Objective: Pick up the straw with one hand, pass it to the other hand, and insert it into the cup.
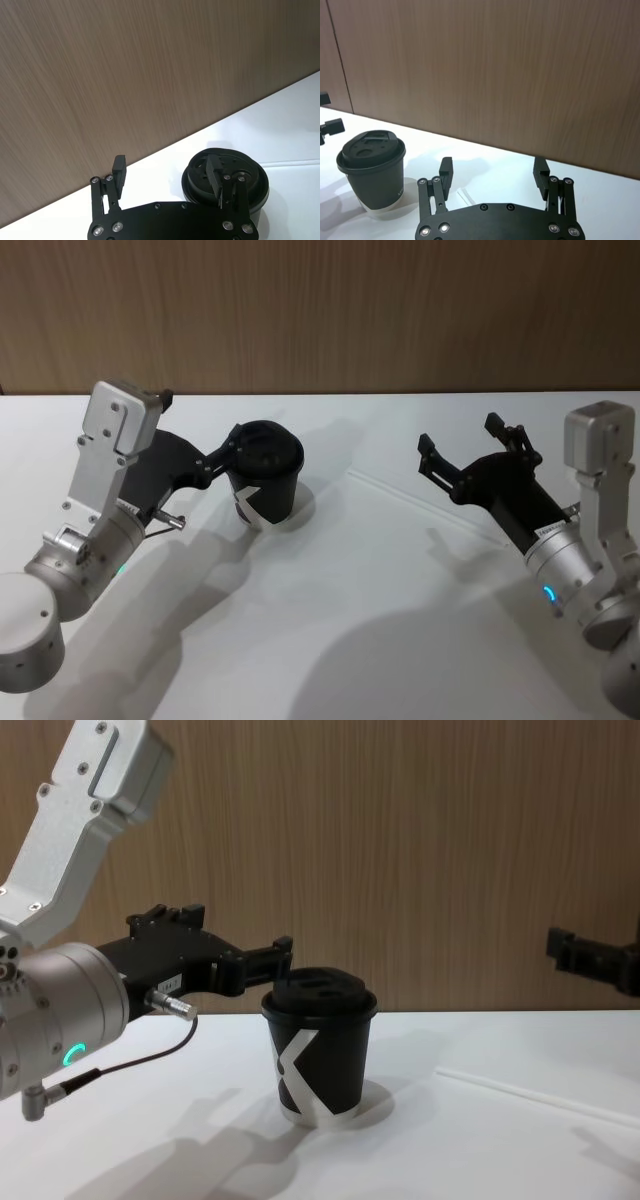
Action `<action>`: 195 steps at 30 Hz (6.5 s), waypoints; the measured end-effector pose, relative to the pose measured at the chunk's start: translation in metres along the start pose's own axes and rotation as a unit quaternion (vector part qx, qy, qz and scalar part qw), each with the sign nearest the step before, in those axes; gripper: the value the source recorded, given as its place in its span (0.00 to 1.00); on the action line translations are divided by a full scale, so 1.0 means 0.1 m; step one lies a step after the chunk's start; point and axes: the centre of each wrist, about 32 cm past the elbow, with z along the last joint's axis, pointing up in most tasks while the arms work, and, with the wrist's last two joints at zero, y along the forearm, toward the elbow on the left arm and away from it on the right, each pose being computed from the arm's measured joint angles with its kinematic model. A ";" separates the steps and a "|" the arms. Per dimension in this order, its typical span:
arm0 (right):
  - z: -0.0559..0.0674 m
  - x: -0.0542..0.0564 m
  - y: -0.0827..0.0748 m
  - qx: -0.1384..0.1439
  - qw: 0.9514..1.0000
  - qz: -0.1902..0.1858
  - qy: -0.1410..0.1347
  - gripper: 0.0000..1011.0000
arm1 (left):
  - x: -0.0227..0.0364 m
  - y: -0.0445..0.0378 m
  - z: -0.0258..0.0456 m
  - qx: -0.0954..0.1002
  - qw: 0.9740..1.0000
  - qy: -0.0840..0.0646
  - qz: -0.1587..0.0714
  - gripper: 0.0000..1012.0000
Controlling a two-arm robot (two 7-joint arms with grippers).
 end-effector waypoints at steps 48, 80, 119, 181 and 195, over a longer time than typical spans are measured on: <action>0.11 0.79 0.06 -0.088 0.980 0.128 -0.122 0.99 | 0.000 0.000 0.000 0.000 1.000 0.000 0.000 0.99; 0.00 0.99 0.36 -0.165 0.963 0.176 -0.122 0.99 | 0.000 0.000 0.000 0.000 1.000 0.000 0.000 0.99; -0.04 1.26 0.52 -0.202 0.956 0.194 -0.094 0.99 | 0.000 0.000 0.000 0.000 1.000 0.000 0.000 0.99; -0.15 1.28 0.56 -0.246 0.943 0.209 -0.077 0.13 | 0.000 0.000 0.000 0.000 1.000 0.000 0.000 0.99; -0.14 1.30 0.55 -0.246 0.941 0.220 -0.078 0.00 | 0.000 0.000 0.000 0.000 1.000 0.000 0.000 0.99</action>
